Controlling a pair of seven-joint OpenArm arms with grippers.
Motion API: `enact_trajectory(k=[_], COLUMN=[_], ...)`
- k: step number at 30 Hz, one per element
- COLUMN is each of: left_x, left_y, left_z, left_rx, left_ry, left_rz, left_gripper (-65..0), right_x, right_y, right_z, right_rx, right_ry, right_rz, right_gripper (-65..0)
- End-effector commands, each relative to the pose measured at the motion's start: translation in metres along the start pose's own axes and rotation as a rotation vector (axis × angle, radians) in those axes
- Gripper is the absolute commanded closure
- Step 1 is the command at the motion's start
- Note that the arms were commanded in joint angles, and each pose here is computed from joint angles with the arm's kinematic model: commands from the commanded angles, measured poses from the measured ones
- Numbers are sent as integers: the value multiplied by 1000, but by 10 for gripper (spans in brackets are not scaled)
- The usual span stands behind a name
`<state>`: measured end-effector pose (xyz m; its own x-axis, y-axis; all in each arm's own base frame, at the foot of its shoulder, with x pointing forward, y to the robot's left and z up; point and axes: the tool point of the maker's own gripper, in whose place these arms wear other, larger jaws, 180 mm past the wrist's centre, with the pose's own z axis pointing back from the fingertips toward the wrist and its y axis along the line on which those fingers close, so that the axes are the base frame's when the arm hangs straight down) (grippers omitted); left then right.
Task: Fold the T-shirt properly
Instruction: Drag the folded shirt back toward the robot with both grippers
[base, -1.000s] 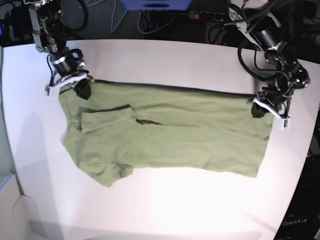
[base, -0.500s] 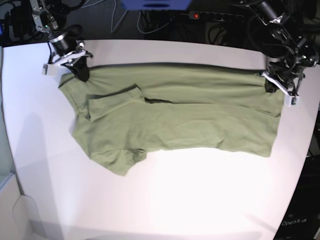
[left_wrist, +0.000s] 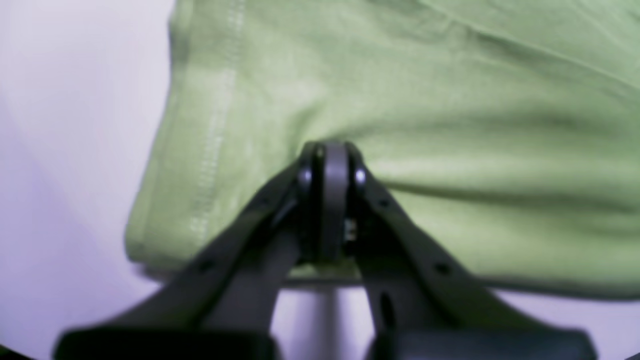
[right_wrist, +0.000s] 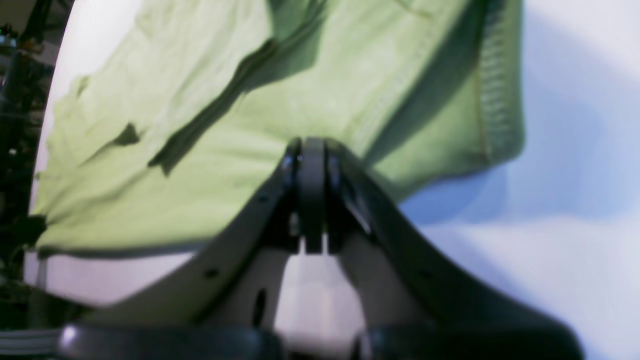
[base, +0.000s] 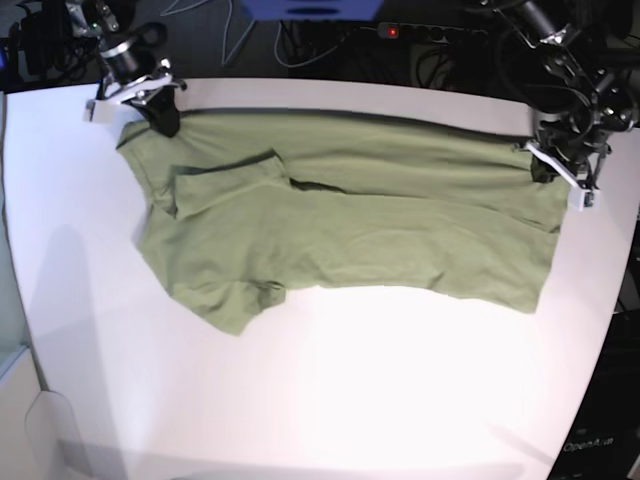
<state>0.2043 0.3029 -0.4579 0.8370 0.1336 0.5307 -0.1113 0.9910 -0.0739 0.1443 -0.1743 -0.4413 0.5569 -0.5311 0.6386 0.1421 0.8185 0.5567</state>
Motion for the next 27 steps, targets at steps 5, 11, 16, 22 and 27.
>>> enact_trajectory(k=[5, 11, 16, 22, 27], left_x=[-112, -120, -133, -135, -125], left_y=[20, 20, 22, 23, 26], left_z=[19, 23, 28, 29, 33], left_rx=[129, 129, 131, 133, 152], left_ry=[486, 505, 525, 530, 509], left_rz=[-31, -27, -27, -26, -40], left_gripper=[-28, -28, -28, -28, -31], right_x=[0, 1, 8, 15, 27], right_y=[4, 6, 8, 11, 27], right_z=[7, 4, -3, -3, 1], right_rx=[-15, -12, -3, 5, 42], right_ry=[30, 33, 16, -2, -34], right_rz=[57, 107, 119, 123, 133], right_gripper=[-4, -4, -4, -4, -3])
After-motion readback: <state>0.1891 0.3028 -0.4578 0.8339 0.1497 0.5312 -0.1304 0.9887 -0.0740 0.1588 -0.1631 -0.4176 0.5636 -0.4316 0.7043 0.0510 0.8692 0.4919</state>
